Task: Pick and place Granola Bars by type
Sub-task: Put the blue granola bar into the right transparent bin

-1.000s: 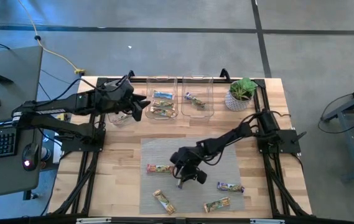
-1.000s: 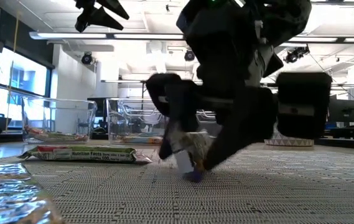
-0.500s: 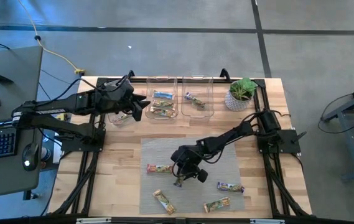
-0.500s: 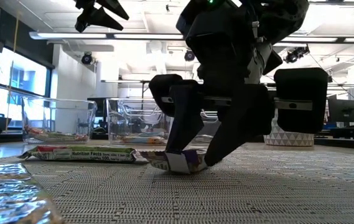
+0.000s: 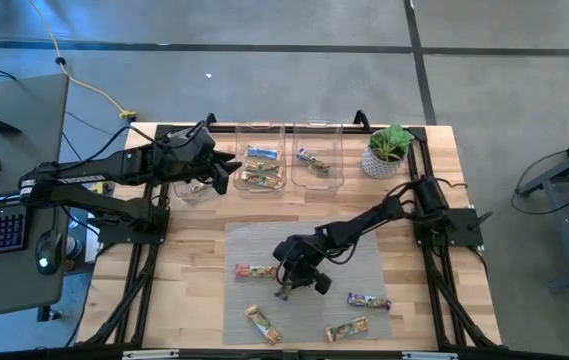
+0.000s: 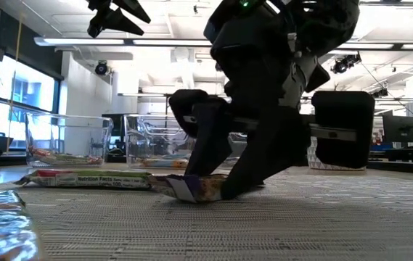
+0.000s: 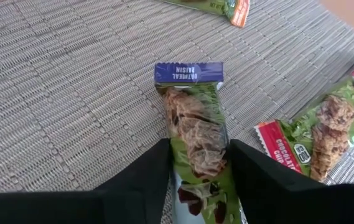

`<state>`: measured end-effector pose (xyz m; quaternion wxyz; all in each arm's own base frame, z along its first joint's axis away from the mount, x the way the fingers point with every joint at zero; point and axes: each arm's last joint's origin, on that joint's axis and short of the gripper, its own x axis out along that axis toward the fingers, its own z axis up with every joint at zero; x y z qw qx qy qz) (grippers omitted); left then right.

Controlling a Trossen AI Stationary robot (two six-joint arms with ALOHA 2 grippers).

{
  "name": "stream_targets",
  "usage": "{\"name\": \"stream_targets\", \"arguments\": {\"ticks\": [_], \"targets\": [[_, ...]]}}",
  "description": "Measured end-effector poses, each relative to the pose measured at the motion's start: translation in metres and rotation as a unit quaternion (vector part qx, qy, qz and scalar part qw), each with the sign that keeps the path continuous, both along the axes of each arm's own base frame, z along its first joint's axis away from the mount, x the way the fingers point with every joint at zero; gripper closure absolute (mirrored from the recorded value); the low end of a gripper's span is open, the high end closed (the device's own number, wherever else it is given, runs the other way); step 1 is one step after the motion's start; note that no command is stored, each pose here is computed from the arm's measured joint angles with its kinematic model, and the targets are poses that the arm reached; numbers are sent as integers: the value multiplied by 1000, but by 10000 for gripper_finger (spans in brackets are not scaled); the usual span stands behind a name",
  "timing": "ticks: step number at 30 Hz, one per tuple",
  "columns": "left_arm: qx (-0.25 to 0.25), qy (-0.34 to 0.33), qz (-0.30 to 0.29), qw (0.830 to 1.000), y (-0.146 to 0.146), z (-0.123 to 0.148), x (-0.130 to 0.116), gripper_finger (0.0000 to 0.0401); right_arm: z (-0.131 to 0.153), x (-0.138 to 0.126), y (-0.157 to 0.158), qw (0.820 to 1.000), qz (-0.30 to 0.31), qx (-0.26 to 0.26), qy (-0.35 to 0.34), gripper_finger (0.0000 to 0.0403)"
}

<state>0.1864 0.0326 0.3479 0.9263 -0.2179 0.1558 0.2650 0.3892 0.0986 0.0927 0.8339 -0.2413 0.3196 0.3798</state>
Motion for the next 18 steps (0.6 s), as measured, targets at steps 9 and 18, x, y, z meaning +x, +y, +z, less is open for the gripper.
{"name": "stream_targets", "arguments": {"ticks": [9, 18], "targets": [[0, 1, 0, 1000, 0, 0, 0, 235, 17, -4, -1, 1000, -17, -4, 1, 294], [0, 0, 0, 1000, 0, 0, 0, 235, 99, -28, -17, 980, -107, -149, -71, 291]]}}
